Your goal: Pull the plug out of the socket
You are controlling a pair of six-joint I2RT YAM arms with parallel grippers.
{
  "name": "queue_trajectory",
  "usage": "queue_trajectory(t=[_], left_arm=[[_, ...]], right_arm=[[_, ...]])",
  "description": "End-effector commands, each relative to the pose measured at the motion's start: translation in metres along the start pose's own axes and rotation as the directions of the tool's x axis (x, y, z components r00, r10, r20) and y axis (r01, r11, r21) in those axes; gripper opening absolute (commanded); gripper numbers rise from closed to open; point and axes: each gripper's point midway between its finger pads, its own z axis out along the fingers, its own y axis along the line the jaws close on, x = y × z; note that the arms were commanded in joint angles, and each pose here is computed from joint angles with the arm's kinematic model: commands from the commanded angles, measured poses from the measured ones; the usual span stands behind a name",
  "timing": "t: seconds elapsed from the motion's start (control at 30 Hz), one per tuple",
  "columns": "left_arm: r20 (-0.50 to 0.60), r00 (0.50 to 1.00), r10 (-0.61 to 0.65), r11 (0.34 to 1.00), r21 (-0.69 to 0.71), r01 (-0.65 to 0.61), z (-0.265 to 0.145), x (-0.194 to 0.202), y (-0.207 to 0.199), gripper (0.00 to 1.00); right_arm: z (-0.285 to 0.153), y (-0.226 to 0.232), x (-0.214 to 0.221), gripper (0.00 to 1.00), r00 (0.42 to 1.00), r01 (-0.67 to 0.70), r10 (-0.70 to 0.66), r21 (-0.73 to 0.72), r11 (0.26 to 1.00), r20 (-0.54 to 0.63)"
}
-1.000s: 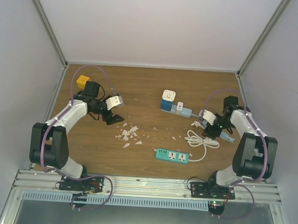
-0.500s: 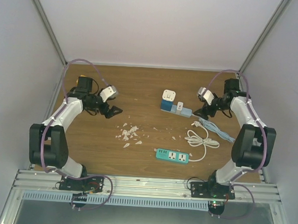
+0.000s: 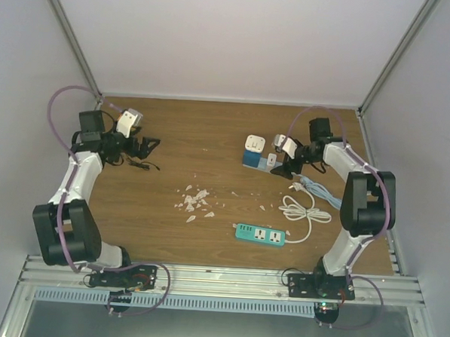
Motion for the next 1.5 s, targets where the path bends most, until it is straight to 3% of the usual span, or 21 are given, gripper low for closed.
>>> queue_trajectory(t=[0.0, 0.2, 0.5, 0.63, 1.23, 1.47], left_arm=[[0.129, 0.985, 0.113, 0.983, -0.156, -0.092, -0.028, -0.041, 0.014, 0.99], [0.109, 0.982, 0.154, 0.969, -0.21, -0.129, -0.043, -0.054, 0.033, 0.99], [0.137, 0.972, 0.193, 0.959, -0.237, -0.157, -0.058, -0.054, 0.029, 0.99], [0.15, 0.966, 0.211, 0.956, -0.238, -0.172, -0.061, -0.057, 0.025, 0.99], [0.151, 0.947, 0.283, 0.959, -0.081, -0.273, -0.051, -0.046, -0.004, 0.99], [0.114, 0.931, 0.346, 0.934, 0.055, -0.353, -0.038, -0.025, -0.038, 0.99]], right_arm=[[0.016, -0.007, 0.0, 0.94, 0.997, 0.079, -0.079, -0.001, 0.997, -0.006], [0.04, -0.004, -0.003, 0.86, 0.995, 0.1, -0.101, -0.022, 0.995, -0.026], [0.06, -0.004, 0.005, 0.56, 0.991, 0.119, -0.12, -0.025, 0.993, -0.057], [0.063, 0.003, 0.0, 0.47, 0.991, 0.129, -0.131, -0.046, 0.991, -0.035], [0.087, 0.089, -0.05, 0.42, 0.985, 0.155, -0.132, -0.24, 0.958, 0.108], [0.093, 0.132, -0.078, 0.41, 0.977, 0.185, -0.139, -0.319, 0.929, 0.161]])
